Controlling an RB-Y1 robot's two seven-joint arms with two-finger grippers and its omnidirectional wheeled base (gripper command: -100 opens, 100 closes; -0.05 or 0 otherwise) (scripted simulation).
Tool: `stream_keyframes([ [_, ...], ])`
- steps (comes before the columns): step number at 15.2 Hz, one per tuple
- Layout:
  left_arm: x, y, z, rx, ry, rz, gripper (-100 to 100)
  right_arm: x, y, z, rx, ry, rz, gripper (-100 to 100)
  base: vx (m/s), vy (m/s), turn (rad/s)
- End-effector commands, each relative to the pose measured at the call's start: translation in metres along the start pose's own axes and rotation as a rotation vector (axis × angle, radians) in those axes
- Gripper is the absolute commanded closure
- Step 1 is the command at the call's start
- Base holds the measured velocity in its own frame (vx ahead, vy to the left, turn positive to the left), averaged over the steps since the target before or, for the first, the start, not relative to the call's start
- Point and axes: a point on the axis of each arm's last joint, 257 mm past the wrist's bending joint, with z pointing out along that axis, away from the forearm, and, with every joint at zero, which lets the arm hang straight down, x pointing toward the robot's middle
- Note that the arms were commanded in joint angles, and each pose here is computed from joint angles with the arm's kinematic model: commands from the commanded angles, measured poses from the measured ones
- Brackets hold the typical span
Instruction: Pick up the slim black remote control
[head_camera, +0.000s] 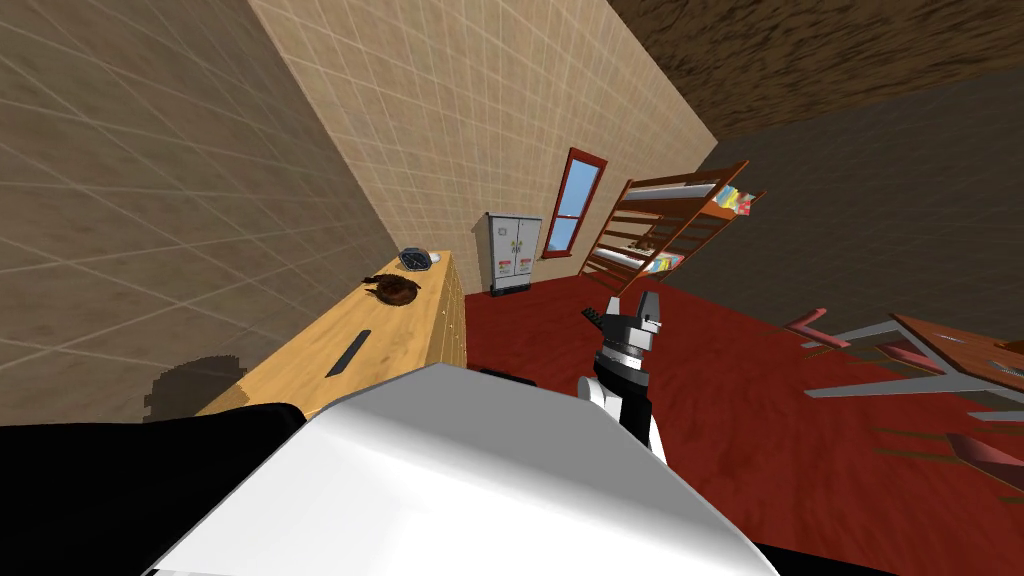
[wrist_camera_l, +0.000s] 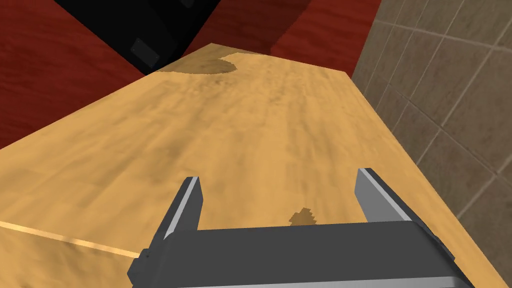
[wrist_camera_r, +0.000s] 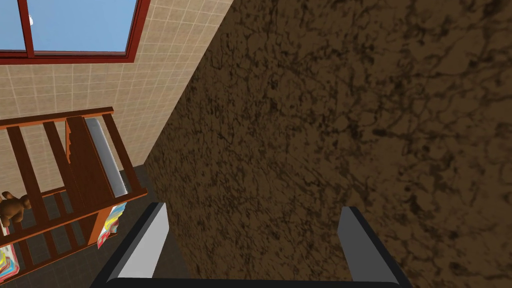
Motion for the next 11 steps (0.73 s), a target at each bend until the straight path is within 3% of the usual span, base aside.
stream_keyframes([
  [1, -0.007, 0.009, -0.008, -0.040, 0.015, 0.030, -100, 0.000, 0.000, 0.000, 0.000, 0.000, 0.000, 0, 0.134, 0.003, -0.079],
  [5, -0.024, 0.027, -0.022, -0.113, 0.033, 0.085, -100, 0.000, 0.000, 0.000, 0.000, 0.000, 0.000, 0, 0.111, 0.018, -0.058],
  [11, -0.056, 0.033, -0.031, -0.179, 0.041, 0.163, -100, 0.000, 0.000, 0.000, 0.000, 0.000, 0.000, 0, 0.149, 0.055, -0.099],
])
